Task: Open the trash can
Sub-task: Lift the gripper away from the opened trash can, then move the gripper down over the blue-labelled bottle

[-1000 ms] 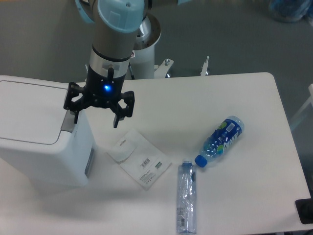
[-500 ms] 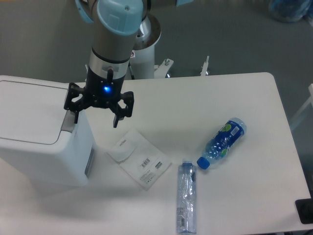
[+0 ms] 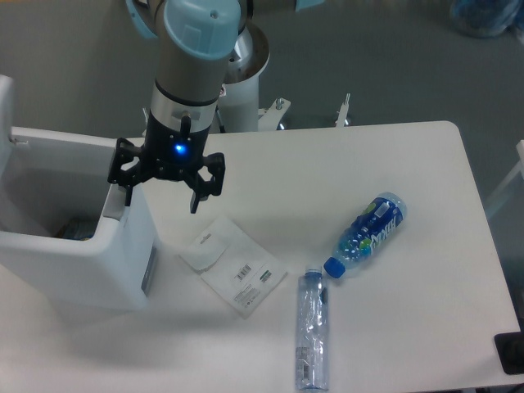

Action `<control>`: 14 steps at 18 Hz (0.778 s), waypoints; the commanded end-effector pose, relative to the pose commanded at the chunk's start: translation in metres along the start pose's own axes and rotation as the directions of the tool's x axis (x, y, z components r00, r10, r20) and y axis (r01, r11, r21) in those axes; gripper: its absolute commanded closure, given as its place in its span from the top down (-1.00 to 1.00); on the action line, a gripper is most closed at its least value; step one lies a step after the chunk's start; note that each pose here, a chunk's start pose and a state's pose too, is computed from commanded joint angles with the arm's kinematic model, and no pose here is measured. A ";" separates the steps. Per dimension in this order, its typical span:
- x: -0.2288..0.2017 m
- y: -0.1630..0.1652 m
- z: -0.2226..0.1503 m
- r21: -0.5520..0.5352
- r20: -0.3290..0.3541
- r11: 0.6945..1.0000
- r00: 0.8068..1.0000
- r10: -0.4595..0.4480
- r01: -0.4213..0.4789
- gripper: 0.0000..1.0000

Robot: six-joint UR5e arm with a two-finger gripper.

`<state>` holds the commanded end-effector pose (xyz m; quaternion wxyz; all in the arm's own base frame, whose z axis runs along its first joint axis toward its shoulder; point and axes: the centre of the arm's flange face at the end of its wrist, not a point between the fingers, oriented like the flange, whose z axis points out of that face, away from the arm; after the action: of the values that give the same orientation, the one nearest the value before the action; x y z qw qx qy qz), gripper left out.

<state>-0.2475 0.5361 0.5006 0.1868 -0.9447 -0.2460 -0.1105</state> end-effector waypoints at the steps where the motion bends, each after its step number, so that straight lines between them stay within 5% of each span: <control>1: -0.001 -0.004 -0.008 0.016 0.010 1.000 1.000 0.005 -0.005 1.00; 8: -0.079 -0.022 -0.080 0.143 0.100 0.990 0.995 0.000 -0.014 1.00; 14: -0.143 -0.010 -0.090 0.091 0.249 0.996 0.969 -0.001 -0.022 1.00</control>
<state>-0.3852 0.4472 0.5428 0.1987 -0.9427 -0.2673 0.0213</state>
